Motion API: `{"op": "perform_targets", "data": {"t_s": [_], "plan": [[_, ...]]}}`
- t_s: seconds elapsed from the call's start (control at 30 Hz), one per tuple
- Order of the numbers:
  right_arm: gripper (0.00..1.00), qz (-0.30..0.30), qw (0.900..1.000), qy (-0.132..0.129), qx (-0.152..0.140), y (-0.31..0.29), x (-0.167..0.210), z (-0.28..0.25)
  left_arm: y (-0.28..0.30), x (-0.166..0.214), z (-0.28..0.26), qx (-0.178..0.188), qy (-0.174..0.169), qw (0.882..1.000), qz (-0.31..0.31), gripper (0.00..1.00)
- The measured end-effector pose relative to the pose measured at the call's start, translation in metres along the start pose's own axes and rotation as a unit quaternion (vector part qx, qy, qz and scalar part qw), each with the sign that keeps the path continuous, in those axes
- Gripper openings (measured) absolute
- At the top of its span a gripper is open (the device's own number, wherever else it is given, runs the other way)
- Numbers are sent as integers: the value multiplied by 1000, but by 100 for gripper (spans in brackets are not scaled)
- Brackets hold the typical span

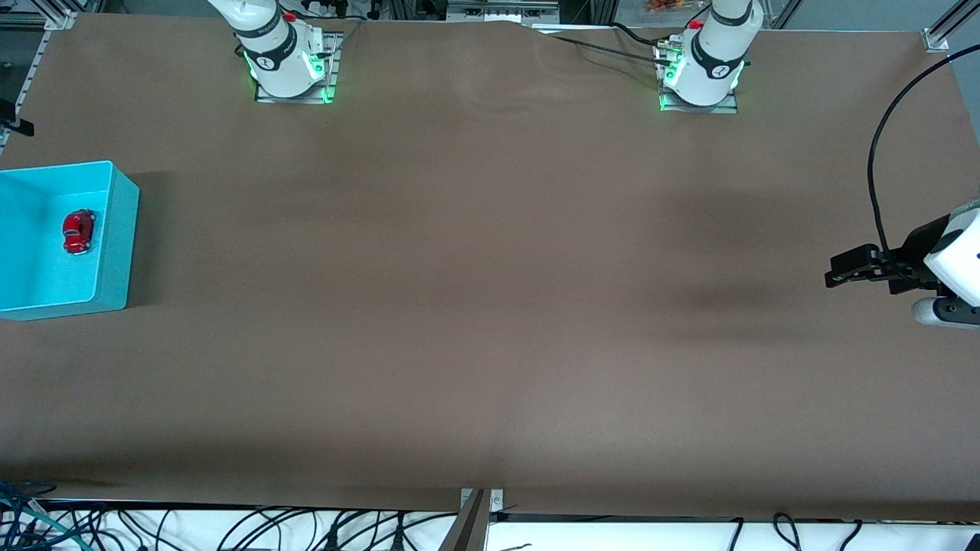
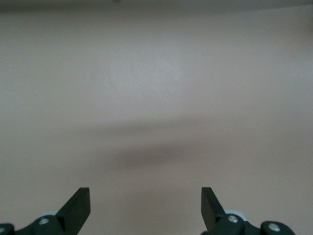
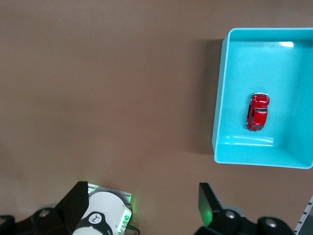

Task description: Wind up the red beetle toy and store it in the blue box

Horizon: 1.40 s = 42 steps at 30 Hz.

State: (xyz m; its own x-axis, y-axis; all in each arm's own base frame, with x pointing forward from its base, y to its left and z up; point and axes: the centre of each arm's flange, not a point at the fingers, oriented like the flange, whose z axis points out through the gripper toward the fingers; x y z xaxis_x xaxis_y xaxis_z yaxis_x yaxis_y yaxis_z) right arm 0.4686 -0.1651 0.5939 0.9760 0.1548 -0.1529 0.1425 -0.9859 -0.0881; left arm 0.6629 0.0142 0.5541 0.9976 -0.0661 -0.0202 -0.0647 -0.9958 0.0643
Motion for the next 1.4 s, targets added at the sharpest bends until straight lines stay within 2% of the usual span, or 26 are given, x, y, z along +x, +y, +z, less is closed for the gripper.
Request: {"op": "perform_targets", "data": {"t_s": [0.9, 1.4], "plan": [[100, 53, 997, -13, -48, -168, 43, -9, 0, 0, 0, 0, 0, 1000, 0, 100], [100, 56, 997, -12, -54, -191, 53, -2, 0, 0, 0, 0, 0, 1000, 0, 100]]}}
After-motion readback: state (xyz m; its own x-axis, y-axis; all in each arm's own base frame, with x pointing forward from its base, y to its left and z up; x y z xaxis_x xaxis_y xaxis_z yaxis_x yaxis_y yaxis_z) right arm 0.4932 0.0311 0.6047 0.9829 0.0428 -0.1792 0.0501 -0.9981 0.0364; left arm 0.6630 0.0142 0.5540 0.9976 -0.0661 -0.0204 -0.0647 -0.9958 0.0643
